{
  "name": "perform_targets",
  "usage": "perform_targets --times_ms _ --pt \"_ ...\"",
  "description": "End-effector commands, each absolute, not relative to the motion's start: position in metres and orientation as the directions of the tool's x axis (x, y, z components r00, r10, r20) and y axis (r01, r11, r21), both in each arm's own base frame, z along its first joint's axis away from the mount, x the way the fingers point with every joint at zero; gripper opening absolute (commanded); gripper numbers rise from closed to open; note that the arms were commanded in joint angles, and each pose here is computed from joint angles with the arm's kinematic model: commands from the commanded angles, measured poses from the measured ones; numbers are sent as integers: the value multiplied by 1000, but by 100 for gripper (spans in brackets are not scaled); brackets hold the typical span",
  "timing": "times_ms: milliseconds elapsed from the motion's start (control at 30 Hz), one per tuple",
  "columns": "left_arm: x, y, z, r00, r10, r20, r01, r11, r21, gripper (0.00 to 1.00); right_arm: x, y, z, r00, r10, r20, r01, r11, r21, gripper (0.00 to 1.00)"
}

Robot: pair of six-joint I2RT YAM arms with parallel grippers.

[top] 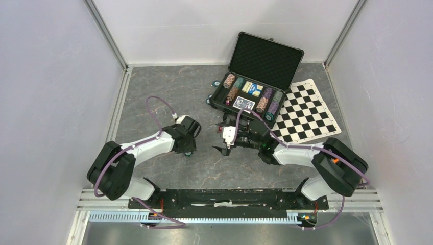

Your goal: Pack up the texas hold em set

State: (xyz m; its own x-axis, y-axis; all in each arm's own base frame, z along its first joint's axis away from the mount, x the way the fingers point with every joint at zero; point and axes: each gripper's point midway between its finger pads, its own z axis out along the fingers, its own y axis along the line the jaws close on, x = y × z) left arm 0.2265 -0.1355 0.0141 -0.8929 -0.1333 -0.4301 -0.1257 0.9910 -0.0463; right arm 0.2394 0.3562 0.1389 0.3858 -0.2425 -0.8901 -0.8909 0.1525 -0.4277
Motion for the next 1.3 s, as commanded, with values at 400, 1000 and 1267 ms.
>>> perform_targets --times_ms 400,1000,1267 --pt "201 -128 16 -948 -46 -314 -53 998 13 66 231 297 195 363 -80 -928 -805 475 -356 98" --pt "217 -135 14 -943 -36 -330 -47 999 26 61 227 230 160 95 -62 -994 -702 704 -111 98" --pt "216 -134 9 -948 -32 -316 -49 998 45 56 217 231 153 78 -55 -995 -732 674 -95 98"
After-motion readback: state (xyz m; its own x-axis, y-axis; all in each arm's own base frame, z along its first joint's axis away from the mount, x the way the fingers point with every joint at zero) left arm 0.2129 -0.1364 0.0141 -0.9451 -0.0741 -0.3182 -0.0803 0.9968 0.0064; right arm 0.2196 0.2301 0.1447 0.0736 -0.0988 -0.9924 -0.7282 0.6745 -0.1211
